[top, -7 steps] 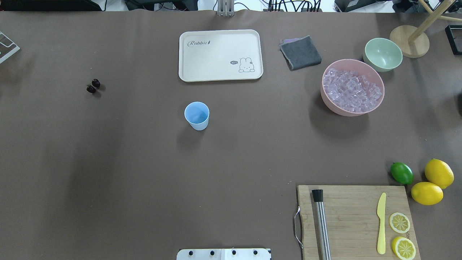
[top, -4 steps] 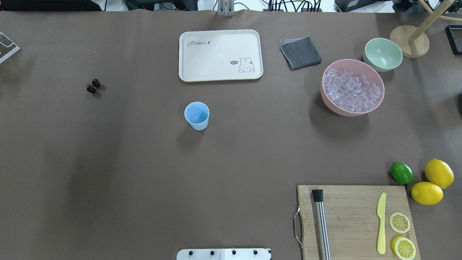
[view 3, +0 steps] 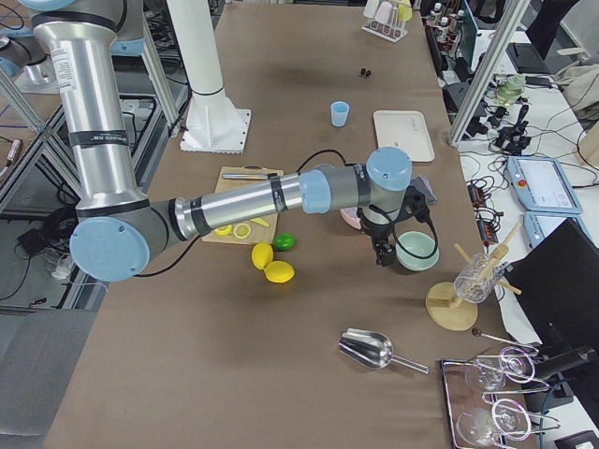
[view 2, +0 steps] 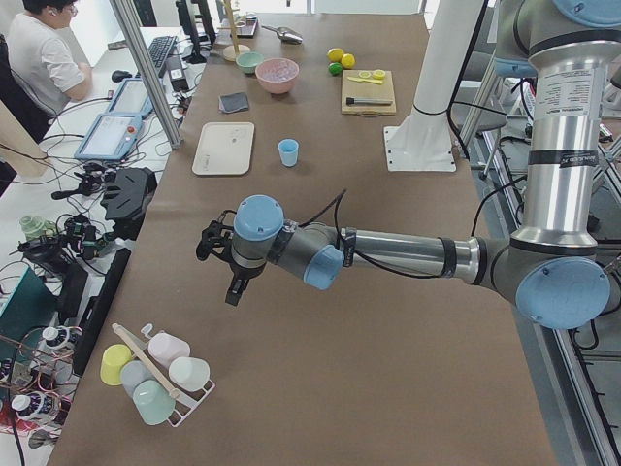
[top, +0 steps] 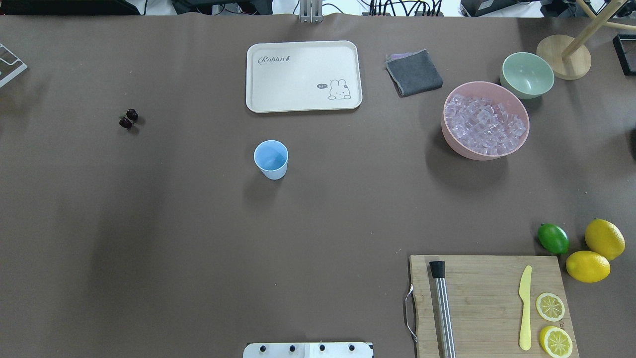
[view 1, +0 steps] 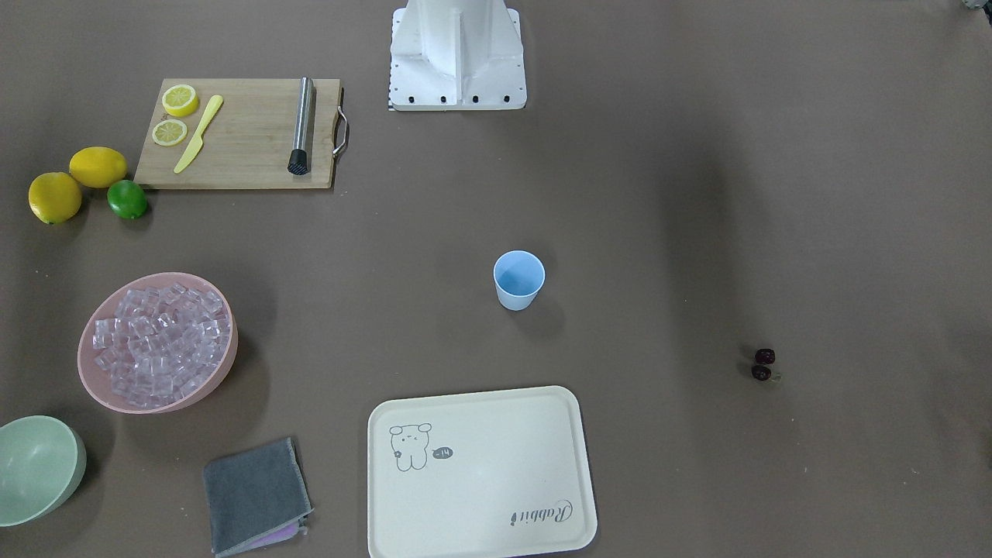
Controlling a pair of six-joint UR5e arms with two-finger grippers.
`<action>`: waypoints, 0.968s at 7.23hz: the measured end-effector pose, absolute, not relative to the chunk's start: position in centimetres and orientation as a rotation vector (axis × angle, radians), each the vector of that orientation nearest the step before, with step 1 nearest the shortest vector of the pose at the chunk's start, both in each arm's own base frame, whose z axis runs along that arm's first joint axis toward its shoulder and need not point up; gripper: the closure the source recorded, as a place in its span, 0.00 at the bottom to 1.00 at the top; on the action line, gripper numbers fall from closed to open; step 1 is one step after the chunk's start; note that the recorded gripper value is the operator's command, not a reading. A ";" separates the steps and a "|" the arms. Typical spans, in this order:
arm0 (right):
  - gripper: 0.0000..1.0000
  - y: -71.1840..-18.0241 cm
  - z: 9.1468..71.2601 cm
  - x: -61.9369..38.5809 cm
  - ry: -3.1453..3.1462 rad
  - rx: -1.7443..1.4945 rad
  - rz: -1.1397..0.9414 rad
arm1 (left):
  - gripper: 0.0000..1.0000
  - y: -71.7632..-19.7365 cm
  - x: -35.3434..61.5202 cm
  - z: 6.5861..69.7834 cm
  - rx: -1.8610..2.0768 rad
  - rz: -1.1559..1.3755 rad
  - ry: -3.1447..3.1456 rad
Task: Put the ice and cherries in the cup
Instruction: 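Reach the right gripper down into the pink bowl of ice cubes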
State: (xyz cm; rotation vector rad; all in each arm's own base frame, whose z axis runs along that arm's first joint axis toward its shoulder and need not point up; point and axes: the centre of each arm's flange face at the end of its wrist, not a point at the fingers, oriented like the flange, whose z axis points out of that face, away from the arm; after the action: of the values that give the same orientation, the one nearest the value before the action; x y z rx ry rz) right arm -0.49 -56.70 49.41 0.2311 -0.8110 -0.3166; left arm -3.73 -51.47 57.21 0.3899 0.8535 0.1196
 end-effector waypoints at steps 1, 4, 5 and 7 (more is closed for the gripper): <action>0.01 -58.1 46.5 -5.5 -0.800 0.222 -0.328 | 0.03 -51.6 -3.7 57.4 0.386 0.118 0.853; 0.03 -59.3 40.4 -23.1 -0.784 0.295 -0.354 | 0.03 -51.5 -3.7 57.8 0.380 0.115 0.853; 0.06 -59.4 40.5 -26.5 -0.776 0.307 -0.357 | 0.03 -51.7 -3.7 57.7 0.382 0.115 0.853; 0.06 -58.8 41.5 -28.8 -0.773 0.307 -0.368 | 0.03 -52.6 -3.7 57.3 0.387 0.117 0.852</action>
State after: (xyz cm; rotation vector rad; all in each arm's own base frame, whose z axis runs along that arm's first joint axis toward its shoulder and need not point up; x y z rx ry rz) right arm -28.78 -58.85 41.53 0.3067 -0.7726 -0.3676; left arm -3.70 -52.57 57.34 0.3872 0.8519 0.1166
